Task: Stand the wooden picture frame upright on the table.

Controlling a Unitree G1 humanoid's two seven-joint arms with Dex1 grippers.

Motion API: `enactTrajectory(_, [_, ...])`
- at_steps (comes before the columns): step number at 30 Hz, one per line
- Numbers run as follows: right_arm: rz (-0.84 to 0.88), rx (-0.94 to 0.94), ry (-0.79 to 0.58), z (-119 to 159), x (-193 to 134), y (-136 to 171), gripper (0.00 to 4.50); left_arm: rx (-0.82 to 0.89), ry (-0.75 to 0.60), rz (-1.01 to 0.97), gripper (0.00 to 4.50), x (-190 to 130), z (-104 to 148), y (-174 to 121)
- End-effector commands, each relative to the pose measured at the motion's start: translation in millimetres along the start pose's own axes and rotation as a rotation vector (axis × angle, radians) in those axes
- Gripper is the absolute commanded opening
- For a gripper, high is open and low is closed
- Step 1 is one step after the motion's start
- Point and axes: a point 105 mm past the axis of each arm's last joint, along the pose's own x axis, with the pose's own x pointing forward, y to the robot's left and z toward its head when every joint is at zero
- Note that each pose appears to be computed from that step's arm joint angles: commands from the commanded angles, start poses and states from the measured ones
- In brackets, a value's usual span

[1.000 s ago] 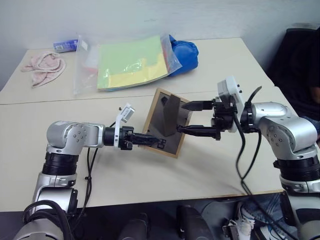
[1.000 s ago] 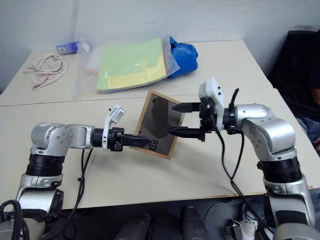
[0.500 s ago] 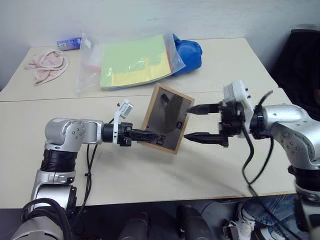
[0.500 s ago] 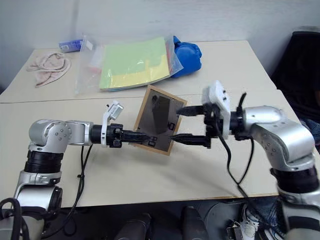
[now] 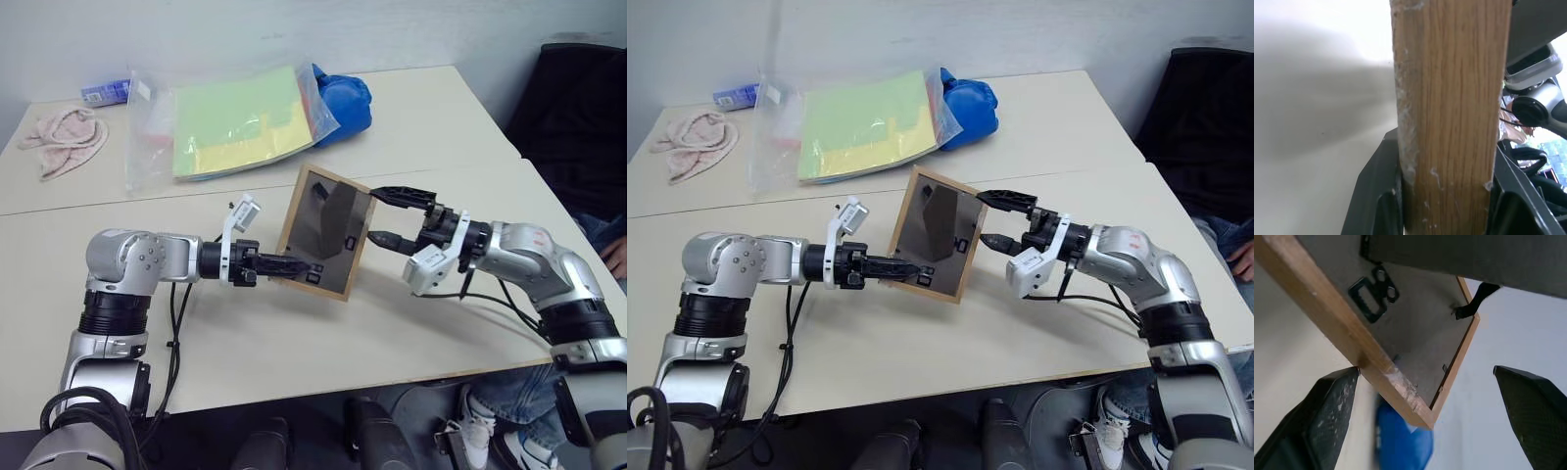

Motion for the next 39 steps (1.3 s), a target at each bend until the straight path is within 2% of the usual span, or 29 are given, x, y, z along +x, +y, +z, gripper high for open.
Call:
enactTrajectory(1, [-0.12,-0.112,-0.042,1,21,-9,3.63,0.057,-0.005,-0.084,1.28,5,11,-21])
enactTrajectory(4, [-0.127,-0.171,-0.039,-5,26,0,2.64,0.054,-0.012,-0.083,1.28,4,13,-21])
enactTrajectory(7, [-0.166,-0.189,-0.048,-7,29,0,2.07,0.047,-0.015,-0.079,1.28,0,14,-22])
enactTrajectory(9, [-0.183,-0.191,-0.057,-8,29,-1,1.89,0.047,-0.015,-0.072,1.28,-1,13,-22])
enactTrajectory(15, [-0.206,-0.197,-0.115,-3,29,-9,1.7,0.064,-0.013,-0.017,1.28,-11,7,-15])
enactTrajectory(17, [-0.211,-0.19,-0.127,-3,30,-16,1.66,0.14,-0.037,0.041,2.01,-31,10,-12])
enactTrajectory(21, [-0.21,-0.168,-0.142,-3,30,-22,1.28,0.32,-0.077,0.174,3.11,-79,19,-19])
enactTrajectory(25, [-0.199,-0.072,-0.142,-3,29,-23,1.26,0.422,-0.161,0.214,4.29,-129,20,-55])
enactTrajectory(27, [-0.2,0.012,-0.133,-5,28,-23,1.26,0.484,-0.154,0.223,4.5,-138,11,-68])
enactTrajectory(29, [-0.197,0.177,-0.118,-6,30,-16,1.26,0.558,-0.119,0.236,4.5,-138,-4,-77])
enactTrajectory(30, [-0.178,0.325,-0.089,-5,35,-10,1.26,0.597,-0.096,0.249,4.5,-135,-12,-79])
enactTrajectory(31, [-0.148,0.555,-0.037,-8,41,-3,1.26,0.636,-0.084,0.264,4.5,-128,-19,-78])
enactTrajectory(32, [-0.104,0.89,-0.038,-4,43,4,1.26,0.672,-0.094,0.279,4.5,-120,-23,-76])
enactTrajectory(33, [-0.035,1.134,-0.133,11,44,9,1.26,0.699,-0.099,0.297,4.5,-113,-25,-74])
enactTrajectory(34, [0.007,1.276,-0.206,21,45,8,1.26,0.724,-0.119,0.307,4.5,-109,-24,-72])
enactTrajectory(37, [0.088,1.571,-0.294,30,44,7,1.26,0.765,-0.177,0.361,4.5,-105,-20,-64])
enactTrajectory(39, [0.136,1.719,-0.303,33,43,13,1.26,0.782,-0.202,0.389,4.5,-104,-18,-61])
